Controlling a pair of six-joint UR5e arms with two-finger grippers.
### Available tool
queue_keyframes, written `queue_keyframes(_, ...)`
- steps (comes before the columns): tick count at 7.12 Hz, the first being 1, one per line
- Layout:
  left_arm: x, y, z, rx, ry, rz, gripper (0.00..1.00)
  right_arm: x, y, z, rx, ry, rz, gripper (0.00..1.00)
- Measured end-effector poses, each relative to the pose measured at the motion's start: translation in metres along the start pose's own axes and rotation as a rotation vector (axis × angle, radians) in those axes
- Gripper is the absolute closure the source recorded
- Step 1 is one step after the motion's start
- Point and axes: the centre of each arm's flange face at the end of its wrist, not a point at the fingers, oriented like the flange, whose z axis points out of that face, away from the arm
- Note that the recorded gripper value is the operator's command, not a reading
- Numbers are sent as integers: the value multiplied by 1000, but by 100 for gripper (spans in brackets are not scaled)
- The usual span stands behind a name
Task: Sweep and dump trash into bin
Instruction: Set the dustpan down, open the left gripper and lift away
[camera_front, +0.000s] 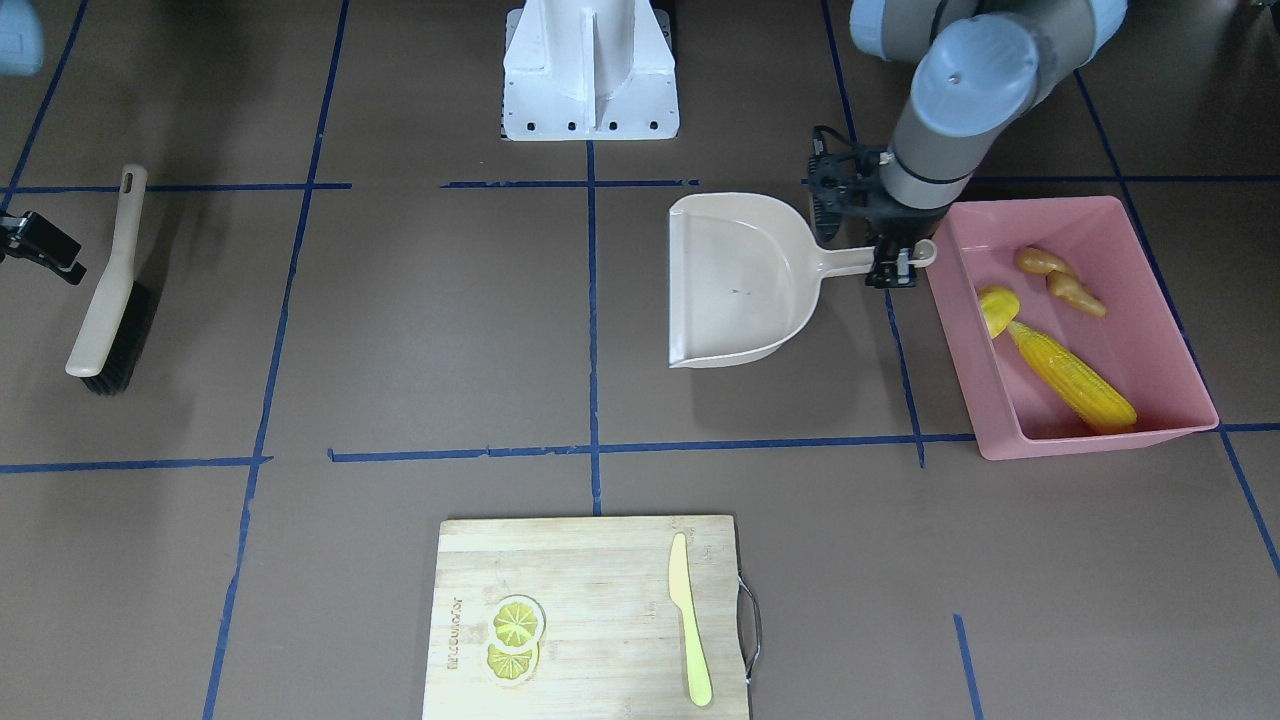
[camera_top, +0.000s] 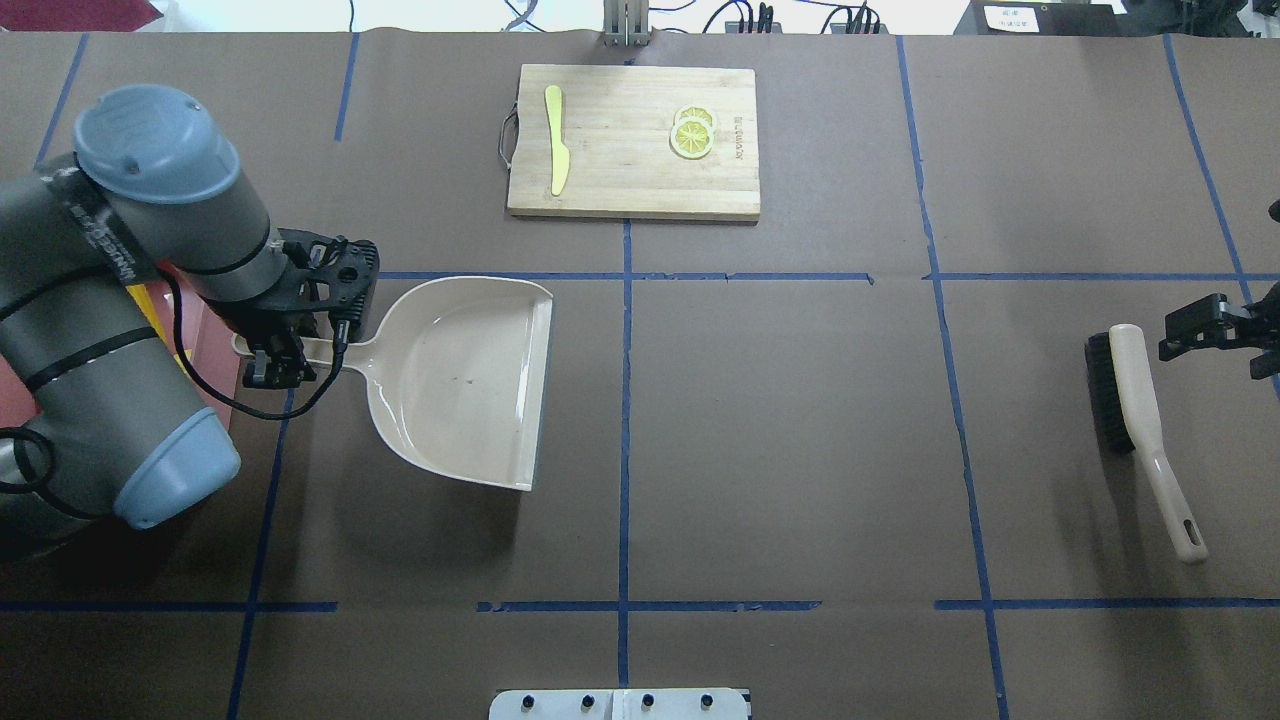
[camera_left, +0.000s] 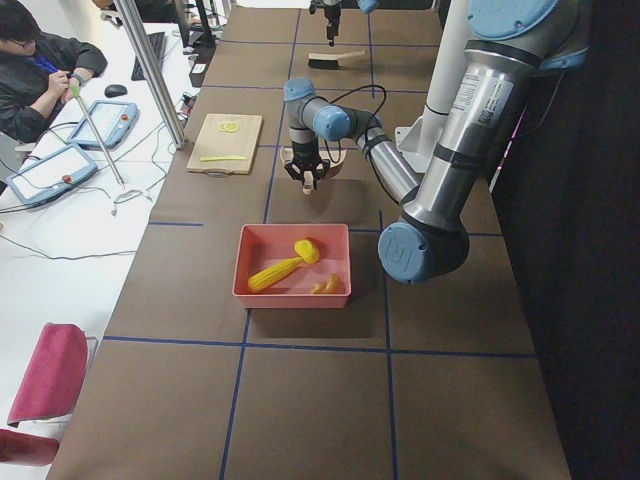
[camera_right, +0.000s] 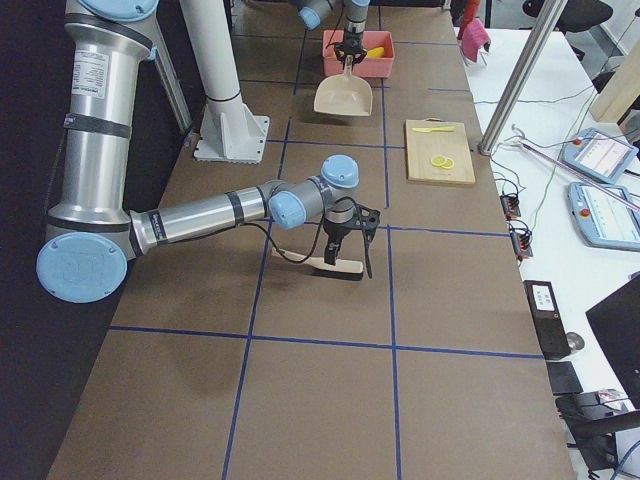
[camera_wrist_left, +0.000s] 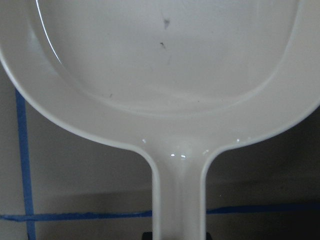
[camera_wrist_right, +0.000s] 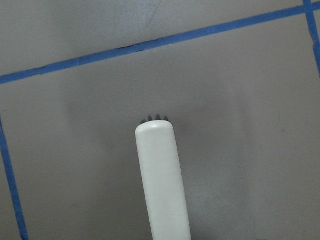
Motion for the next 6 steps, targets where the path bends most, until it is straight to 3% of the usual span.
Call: queue_keyframes(6, -5, -42, 31, -28, 40, -29, 94, -6, -9, -10, 24, -16, 0, 0)
